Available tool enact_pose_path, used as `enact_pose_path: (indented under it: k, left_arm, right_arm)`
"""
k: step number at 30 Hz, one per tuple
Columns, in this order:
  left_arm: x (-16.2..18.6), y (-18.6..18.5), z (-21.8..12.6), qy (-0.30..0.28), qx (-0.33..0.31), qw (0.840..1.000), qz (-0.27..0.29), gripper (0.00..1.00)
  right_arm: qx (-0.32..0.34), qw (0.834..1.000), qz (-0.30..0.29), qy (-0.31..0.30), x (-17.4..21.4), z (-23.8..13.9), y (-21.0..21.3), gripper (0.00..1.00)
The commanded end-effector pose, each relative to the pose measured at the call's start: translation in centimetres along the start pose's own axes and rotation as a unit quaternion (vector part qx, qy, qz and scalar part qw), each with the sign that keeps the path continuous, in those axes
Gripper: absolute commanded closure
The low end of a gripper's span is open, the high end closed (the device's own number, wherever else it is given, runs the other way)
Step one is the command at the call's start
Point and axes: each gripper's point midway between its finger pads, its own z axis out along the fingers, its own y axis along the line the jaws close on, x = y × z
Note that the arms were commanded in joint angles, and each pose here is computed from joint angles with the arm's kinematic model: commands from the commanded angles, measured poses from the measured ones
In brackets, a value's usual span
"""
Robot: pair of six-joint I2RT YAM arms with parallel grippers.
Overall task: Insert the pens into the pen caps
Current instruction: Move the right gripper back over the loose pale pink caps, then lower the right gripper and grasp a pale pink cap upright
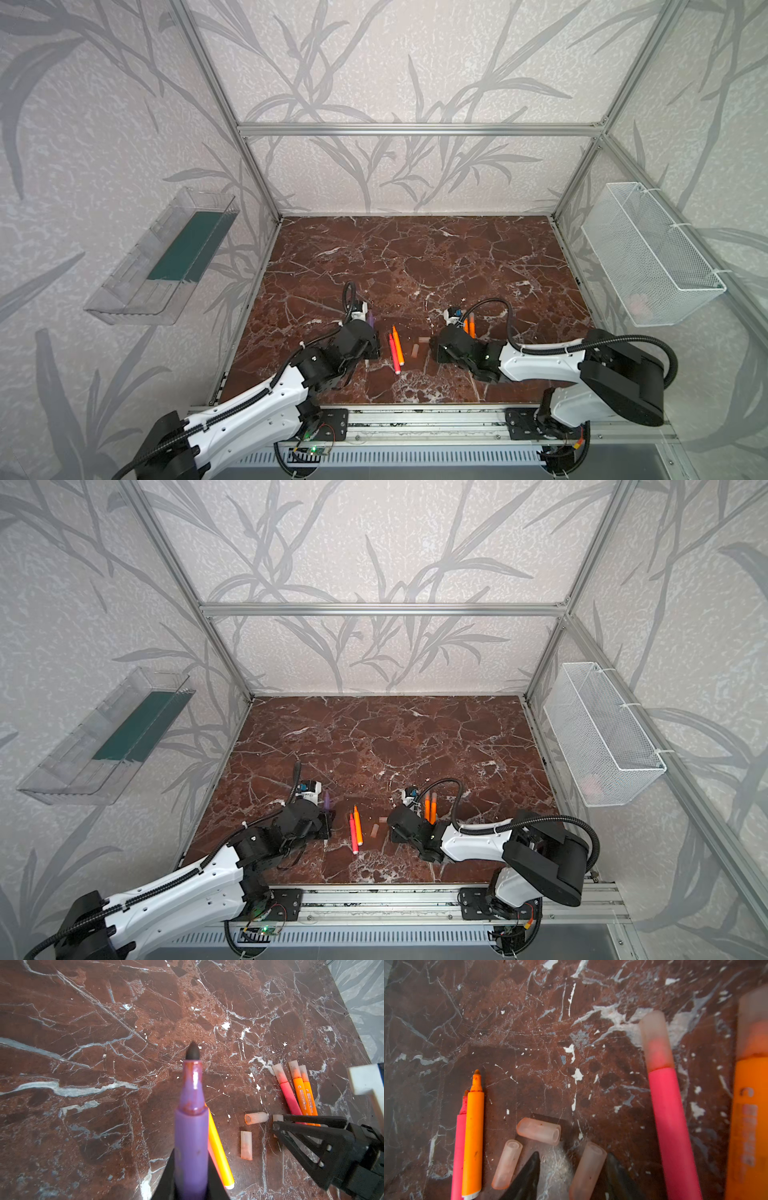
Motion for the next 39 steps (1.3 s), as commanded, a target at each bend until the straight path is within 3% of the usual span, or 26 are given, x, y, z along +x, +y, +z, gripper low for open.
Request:
enact_pose_path:
  k: [1, 18, 25, 37, 39]
  left_arm:
    - [-1.1, 0.2, -0.6, -0.015, -0.008, 1.0, -0.004, 1.0]
    - [-1.4, 0.3, -1.3, -0.022, -0.008, 1.0, -0.005, 1.0]
    - [-1.3, 0.3, -1.4, -0.023, -0.005, 1.0, -0.006, 1.0]
    - [-1.3, 0.4, -1.5, -0.023, -0.005, 1.0, -0.006, 1.0]
    - [-1.3, 0.4, -1.5, -0.023, -0.005, 1.0, -0.005, 1.0]
  right_arm:
    - [0.04, 0.999, -0.024, 0.001, -0.8, -0.4, -0.6, 0.52]
    - [0.142, 0.983, -0.1, 0.059, 0.5, 0.9, -1.9, 0.66]
    - [0.167, 0.978, -0.113, 0.06, 0.7, 0.7, -2.5, 0.76]
    - [0.173, 0.976, -0.118, 0.06, 1.2, 0.6, -2.6, 0.73]
    - [0.171, 0.976, -0.119, 0.062, 1.3, 0.7, -2.5, 0.77]
